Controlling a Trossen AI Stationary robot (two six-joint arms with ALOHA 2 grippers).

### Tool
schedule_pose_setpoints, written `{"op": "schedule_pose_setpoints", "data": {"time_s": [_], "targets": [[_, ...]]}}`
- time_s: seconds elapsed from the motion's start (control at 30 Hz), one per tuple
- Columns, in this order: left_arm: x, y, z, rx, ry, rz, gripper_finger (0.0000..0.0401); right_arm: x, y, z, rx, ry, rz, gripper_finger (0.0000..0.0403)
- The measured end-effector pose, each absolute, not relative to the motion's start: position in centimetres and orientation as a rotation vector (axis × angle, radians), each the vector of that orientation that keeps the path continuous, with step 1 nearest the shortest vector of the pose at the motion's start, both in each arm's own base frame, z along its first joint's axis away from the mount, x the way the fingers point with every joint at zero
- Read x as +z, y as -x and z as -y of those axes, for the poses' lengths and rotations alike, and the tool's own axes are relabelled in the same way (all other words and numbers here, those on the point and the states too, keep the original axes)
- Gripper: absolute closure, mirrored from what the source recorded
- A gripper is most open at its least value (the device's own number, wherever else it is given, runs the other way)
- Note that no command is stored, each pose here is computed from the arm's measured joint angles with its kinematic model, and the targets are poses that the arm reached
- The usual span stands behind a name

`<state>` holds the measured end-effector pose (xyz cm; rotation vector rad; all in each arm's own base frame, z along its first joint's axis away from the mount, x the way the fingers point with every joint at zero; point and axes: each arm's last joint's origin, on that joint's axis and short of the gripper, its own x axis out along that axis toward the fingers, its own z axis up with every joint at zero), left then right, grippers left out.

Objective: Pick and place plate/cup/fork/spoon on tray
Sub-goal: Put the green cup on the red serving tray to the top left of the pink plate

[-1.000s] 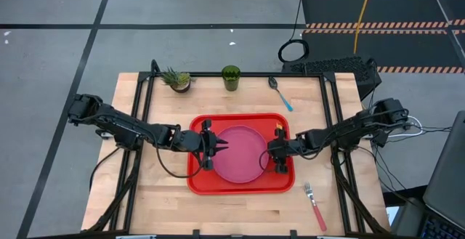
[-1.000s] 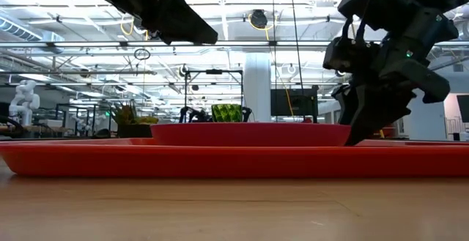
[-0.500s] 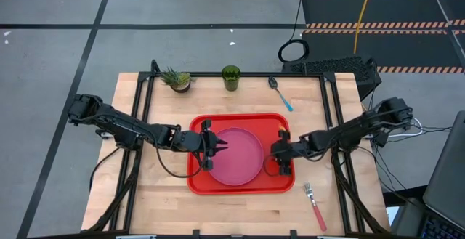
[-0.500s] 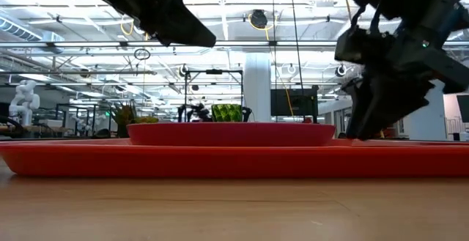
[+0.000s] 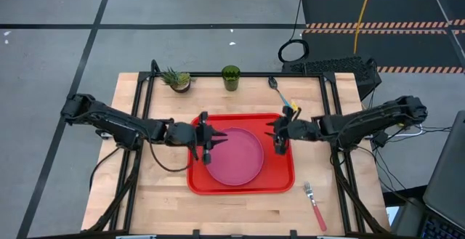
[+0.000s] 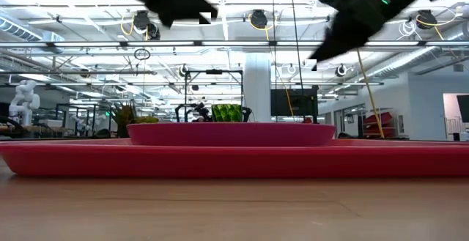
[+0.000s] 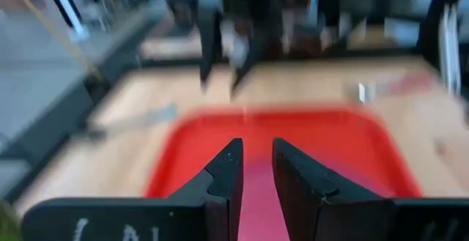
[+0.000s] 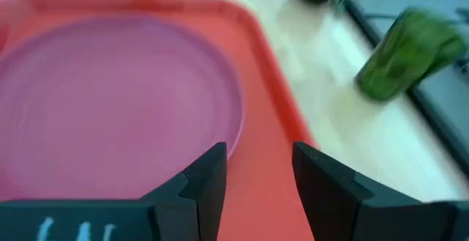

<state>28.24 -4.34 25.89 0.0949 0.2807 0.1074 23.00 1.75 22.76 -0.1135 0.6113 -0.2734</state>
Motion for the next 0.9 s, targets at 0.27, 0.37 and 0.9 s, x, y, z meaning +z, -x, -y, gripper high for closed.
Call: {"op": "schedule_pose_setpoints", "data": {"time_s": [0.27,0.37,0.9], "targets": [[29.7,-27.6,1.6,0.13,-0.112,-0.014,0.0323,27.9,-26.7,1.0,-0.255,0.074,-0.58,0.0255],[30.0,-27.4,0.5,0.17,-0.111,-0.011,0.0323,29.2,-27.9,2.0,-0.215,0.079,-0.599,0.0255],[28.7,-27.2,-0.2,0.182,-0.148,-0.156,0.0323,28.6,-33.3,6.9,-0.221,0.104,-0.751,0.0255]]}}
